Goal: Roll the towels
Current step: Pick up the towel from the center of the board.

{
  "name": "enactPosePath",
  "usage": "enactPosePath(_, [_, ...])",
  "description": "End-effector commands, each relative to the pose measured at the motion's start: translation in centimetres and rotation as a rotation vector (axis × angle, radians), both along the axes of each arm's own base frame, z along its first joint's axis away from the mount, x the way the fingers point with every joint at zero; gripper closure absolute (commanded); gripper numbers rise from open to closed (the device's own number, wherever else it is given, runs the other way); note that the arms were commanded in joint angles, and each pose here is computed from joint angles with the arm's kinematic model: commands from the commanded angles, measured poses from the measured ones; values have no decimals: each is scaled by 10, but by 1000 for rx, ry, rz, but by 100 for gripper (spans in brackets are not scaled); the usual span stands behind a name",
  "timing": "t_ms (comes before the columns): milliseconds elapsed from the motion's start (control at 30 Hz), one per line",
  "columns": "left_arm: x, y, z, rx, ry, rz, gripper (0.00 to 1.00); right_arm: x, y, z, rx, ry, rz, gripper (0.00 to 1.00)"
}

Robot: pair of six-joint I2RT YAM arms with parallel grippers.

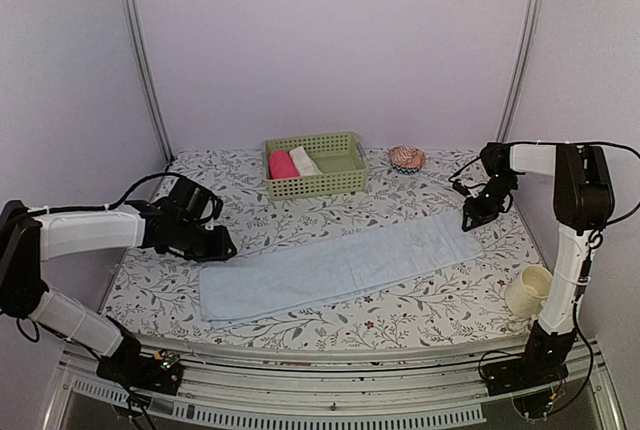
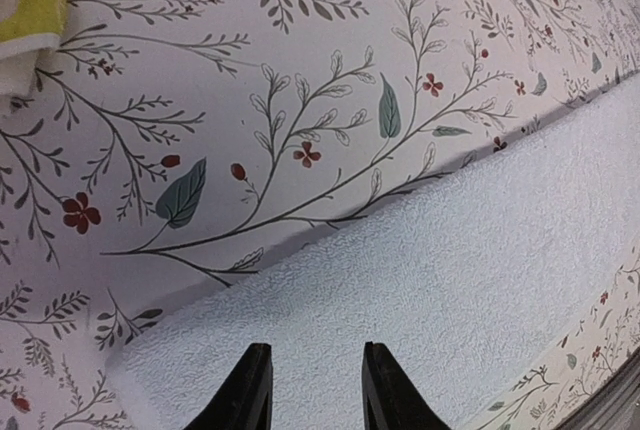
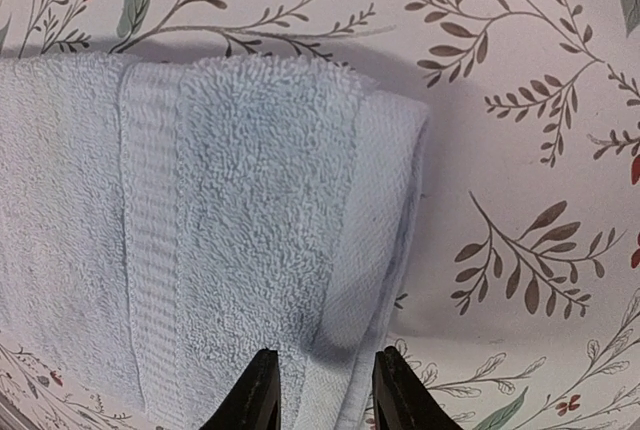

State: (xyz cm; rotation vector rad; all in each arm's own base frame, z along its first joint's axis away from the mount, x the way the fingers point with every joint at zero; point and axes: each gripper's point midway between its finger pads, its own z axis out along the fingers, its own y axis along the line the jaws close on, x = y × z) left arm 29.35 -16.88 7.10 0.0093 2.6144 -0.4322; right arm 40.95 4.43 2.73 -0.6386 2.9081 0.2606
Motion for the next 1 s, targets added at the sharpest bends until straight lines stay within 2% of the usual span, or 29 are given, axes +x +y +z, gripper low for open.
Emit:
enactPosePath(0, [-1, 2, 4, -11, -17, 8, 68, -4, -6, -7, -34, 21, -19, 65])
enactPosePath(400, [2, 1, 2, -5, -16, 9, 68, -17, -5, -33, -42, 92, -5, 71])
enactPosePath(533, [4, 0, 1, -4, -13, 9, 68, -22, -17, -50, -97, 127, -11, 89])
enactPosePath(600, [4, 0, 1, -2, -13, 9, 68, -18, -24, -51, -84, 128, -33, 95])
enactPosePath(967, [-3, 6, -13, 28, 16, 8, 68, 30, -89, 24, -69, -39, -181, 98])
